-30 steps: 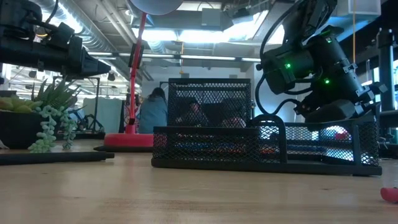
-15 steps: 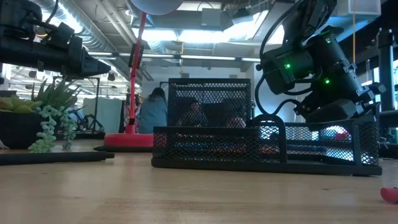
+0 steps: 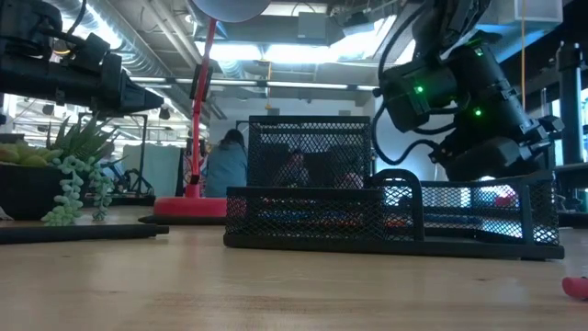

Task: Pick and place office supplies into organizer
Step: Put the top black binder clip into the desk organizer

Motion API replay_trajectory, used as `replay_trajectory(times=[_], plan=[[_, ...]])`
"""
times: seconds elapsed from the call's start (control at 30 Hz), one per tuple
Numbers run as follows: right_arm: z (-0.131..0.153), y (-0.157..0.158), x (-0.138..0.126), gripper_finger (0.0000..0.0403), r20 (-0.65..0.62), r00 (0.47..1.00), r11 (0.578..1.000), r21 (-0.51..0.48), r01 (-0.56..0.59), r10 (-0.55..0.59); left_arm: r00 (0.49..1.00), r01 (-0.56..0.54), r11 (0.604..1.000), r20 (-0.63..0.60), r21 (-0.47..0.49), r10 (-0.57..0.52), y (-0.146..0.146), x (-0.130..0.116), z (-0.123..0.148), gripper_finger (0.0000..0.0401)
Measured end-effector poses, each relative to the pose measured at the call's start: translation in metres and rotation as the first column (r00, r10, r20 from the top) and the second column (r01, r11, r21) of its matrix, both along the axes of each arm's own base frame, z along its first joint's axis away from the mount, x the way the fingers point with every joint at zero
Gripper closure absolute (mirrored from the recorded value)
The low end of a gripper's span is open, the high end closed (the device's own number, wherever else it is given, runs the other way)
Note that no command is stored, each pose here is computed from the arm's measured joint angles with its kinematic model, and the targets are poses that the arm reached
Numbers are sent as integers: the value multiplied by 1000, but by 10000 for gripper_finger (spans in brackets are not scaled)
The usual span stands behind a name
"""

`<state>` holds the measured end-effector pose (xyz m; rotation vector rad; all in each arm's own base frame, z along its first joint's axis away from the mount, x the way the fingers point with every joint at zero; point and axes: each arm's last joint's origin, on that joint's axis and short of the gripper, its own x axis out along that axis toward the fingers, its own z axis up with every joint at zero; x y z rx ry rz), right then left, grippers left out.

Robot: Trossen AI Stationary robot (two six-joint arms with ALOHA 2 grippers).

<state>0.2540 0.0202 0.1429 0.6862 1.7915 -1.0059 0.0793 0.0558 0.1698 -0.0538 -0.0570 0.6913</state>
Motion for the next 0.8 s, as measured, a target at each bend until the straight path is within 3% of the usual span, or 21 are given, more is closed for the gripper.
replay_trajectory(times=[0.6, 0.8], plan=[[5, 0, 6, 399, 36, 993, 994, 18, -111, 110, 1000, 0, 1000, 0, 0, 0, 0, 0, 0, 313], [27, 1, 29, 399, 153, 967, 977, 33, -211, 203, 1000, 0, 1000, 0, 0, 0, 0, 0, 0, 313]])
